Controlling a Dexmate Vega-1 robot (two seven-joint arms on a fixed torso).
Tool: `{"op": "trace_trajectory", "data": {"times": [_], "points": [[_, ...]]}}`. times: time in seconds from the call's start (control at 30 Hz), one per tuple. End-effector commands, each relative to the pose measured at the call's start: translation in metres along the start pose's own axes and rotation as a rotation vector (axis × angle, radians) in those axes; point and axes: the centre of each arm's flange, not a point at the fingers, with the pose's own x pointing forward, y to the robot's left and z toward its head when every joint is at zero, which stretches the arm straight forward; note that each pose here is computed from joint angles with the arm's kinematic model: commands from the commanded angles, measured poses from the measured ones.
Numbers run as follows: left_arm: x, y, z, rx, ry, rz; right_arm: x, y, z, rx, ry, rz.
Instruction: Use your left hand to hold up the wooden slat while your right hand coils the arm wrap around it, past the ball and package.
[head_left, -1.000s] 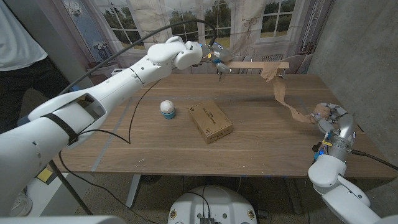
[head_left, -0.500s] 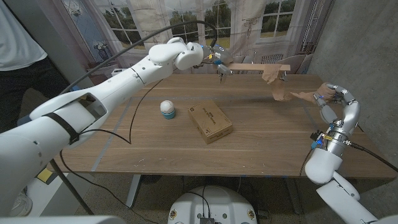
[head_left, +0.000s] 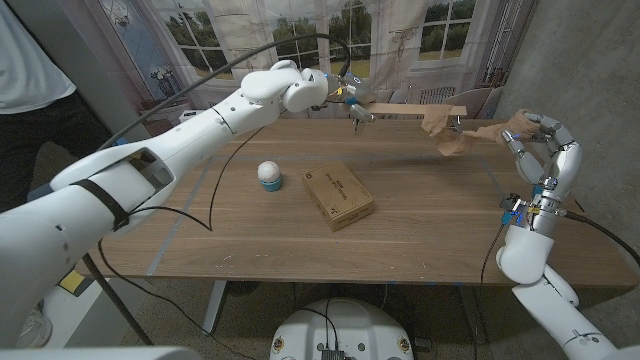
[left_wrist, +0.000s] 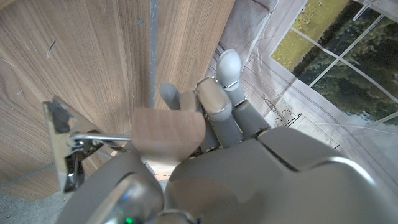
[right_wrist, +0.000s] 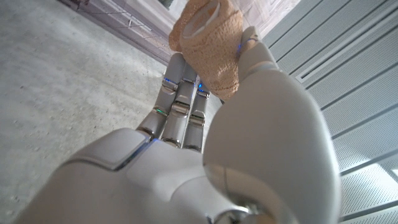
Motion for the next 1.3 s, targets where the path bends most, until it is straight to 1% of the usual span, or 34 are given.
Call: {"op": "trace_trajectory", "data": {"times": [0.03, 0.17, 0.4, 0.53, 0.57, 0.6, 0.63, 0.67, 0.83, 0.93, 1.03, 1.3], "points": [[0.009, 0.000, 0.001, 0.000, -0.026, -0.007, 0.028, 0.005, 0.003, 0.228, -0.117, 0.128], [0.011, 0.001, 0.004, 0.002, -0.041, -0.009, 0.043, 0.011, 0.011, 0.235, -0.154, 0.165], [0.014, 0.001, 0.010, 0.004, -0.065, -0.006, 0.073, 0.026, 0.026, 0.237, -0.207, 0.227], [0.014, 0.001, 0.013, 0.005, -0.079, -0.001, 0.089, 0.035, 0.035, 0.203, -0.228, 0.254], [0.015, 0.001, 0.014, 0.006, -0.086, 0.001, 0.097, 0.040, 0.038, 0.191, -0.236, 0.261], [0.015, 0.001, 0.014, 0.006, -0.087, 0.001, 0.098, 0.040, 0.038, 0.190, -0.235, 0.261], [0.015, 0.001, 0.015, 0.005, -0.085, -0.001, 0.102, 0.042, 0.039, 0.189, -0.238, 0.270], [0.015, 0.001, 0.016, 0.006, -0.090, 0.000, 0.109, 0.046, 0.040, 0.193, -0.247, 0.276], [0.016, 0.000, 0.019, 0.005, -0.103, -0.001, 0.128, 0.058, 0.042, 0.208, -0.267, 0.297], [0.016, 0.001, 0.020, 0.003, -0.111, 0.003, 0.138, 0.066, 0.043, 0.198, -0.271, 0.312], [0.015, 0.002, 0.023, 0.008, -0.119, 0.010, 0.148, 0.075, 0.044, 0.161, -0.263, 0.327], [0.013, 0.002, 0.028, 0.009, -0.136, 0.021, 0.175, 0.099, 0.038, 0.173, -0.245, 0.386]]}}
